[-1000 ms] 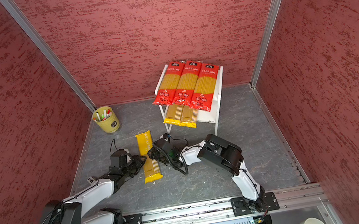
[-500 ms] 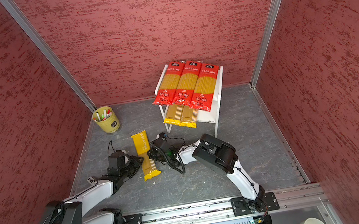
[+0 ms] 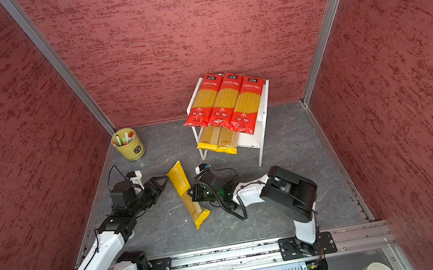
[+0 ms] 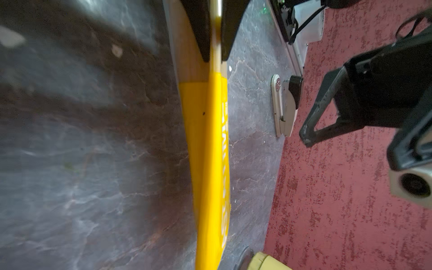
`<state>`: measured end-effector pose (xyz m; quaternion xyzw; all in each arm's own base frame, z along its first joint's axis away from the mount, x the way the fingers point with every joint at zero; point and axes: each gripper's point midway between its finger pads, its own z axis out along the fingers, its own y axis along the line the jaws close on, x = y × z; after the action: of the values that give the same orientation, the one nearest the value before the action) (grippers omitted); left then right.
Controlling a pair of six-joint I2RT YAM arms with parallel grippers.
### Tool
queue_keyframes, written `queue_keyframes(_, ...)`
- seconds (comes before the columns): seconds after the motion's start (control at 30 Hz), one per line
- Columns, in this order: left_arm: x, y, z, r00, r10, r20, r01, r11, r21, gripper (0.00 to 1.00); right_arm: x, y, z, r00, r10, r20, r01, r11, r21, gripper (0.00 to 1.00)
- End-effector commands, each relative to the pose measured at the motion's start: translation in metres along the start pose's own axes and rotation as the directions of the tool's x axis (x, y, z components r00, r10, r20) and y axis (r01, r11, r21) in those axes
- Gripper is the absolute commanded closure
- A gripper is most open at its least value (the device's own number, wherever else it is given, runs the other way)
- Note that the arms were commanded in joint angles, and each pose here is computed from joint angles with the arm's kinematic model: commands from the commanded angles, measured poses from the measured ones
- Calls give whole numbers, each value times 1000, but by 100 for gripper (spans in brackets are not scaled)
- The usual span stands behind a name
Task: Arrange pasta packages on shelves
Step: Pick up the pasta bag from the center of the table.
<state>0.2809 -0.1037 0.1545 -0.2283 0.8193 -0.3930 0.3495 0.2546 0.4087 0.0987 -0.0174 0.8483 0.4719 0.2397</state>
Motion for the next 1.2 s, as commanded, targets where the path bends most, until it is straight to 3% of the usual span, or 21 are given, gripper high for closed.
queue_keyframes(0.0, -3, -47, -11, 997, 82, -10, -79, 979, 187, 26, -46, 81, -46, 971, -107, 215, 160, 957, -244, 100)
queue_keyframes(0.1, -5, -79, -20, 989, 144, 28, -145, 932, 333, 20, -48, 91, -73, 955, -132, 267, 209, 936, -283, 100)
queue_keyframes(0.27, 19, -104, -19, 978, 203, 38, -200, 882, 428, 10, -57, 109, -113, 936, -87, 342, 224, 895, -386, 100)
queue_keyframes(0.4, 44, -117, -8, 972, 233, 9, -212, 868, 450, 10, -67, 113, -138, 920, -6, 393, 195, 874, -445, 100)
queue_keyframes(0.57, 52, -110, -4, 983, 181, -26, -151, 884, 443, 11, -80, 106, -166, 879, 67, 471, 172, 878, -446, 100)
queue_keyframes(0.8, 71, -107, -2, 978, 196, -72, -144, 884, 444, 10, -84, 101, -197, 844, 157, 513, 135, 863, -486, 100)
queue_keyframes(0.93, 77, -134, 8, 965, 247, -91, -169, 846, 505, 11, -82, 107, -209, 847, 194, 495, 123, 834, -538, 100)
queue_keyframes(1.17, 94, -184, 29, 935, 338, -108, -208, 769, 604, 16, -81, 100, -221, 834, 223, 505, 107, 832, -544, 100)
